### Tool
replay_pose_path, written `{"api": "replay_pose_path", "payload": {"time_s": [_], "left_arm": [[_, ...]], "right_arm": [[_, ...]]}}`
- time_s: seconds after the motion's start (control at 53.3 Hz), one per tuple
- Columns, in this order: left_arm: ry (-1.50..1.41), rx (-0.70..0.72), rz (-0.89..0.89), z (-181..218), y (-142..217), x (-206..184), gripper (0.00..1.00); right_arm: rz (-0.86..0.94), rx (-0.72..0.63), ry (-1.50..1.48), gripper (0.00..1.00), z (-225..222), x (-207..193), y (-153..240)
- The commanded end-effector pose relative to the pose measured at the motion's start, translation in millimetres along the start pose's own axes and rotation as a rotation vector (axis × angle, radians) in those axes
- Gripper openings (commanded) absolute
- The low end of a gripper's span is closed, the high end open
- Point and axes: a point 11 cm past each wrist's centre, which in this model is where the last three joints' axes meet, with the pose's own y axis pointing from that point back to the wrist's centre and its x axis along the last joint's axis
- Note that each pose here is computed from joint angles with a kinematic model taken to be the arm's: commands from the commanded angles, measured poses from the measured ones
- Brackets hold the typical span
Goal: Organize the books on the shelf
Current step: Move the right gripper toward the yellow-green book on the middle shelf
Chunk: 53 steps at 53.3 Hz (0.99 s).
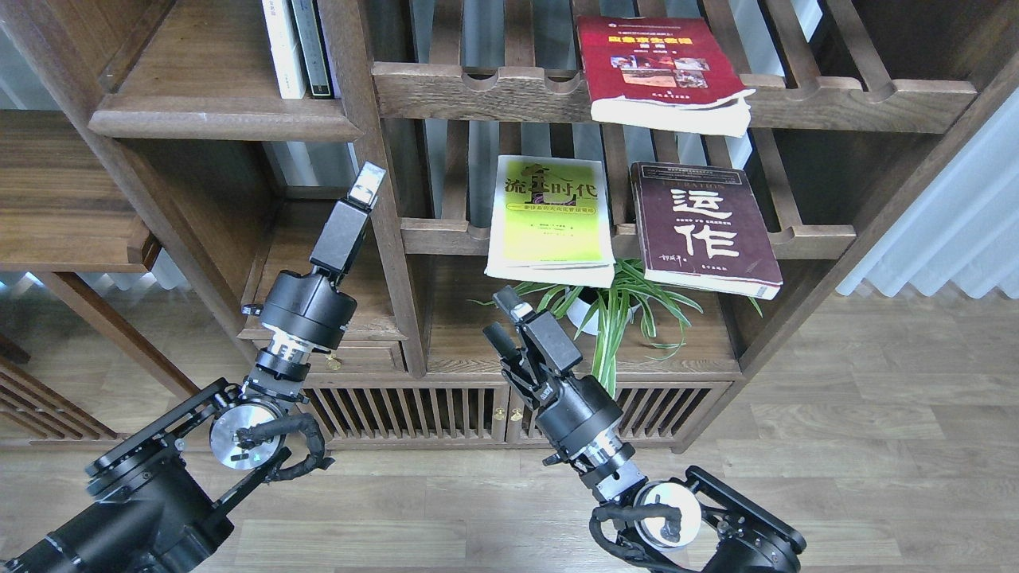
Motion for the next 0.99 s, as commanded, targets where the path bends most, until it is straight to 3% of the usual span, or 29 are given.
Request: {"api": "replay_pose_path", "payload": {"time_s": [0.0,0.413,0.713,0.975], "left_arm": [[0.003,-0.001,0.001,0,0,0,0.97],[0.009,-0.005,0.063,-2,23,15,0.99],[-0.011,-0.021,0.121,9,44,30,0.99],[0.009,-0.038,0.227,5,85,50,0.99]], "right_arm": [[0.008,0.011,-0.011,0.99,-2,2,1],[0.015,0.012,-0.032,0.99,2,4,2],[0.011,0.234,-0.03,0.99,-23,2,1],[0.025,0.229,-0.042,0.99,-19,6,1]]}}
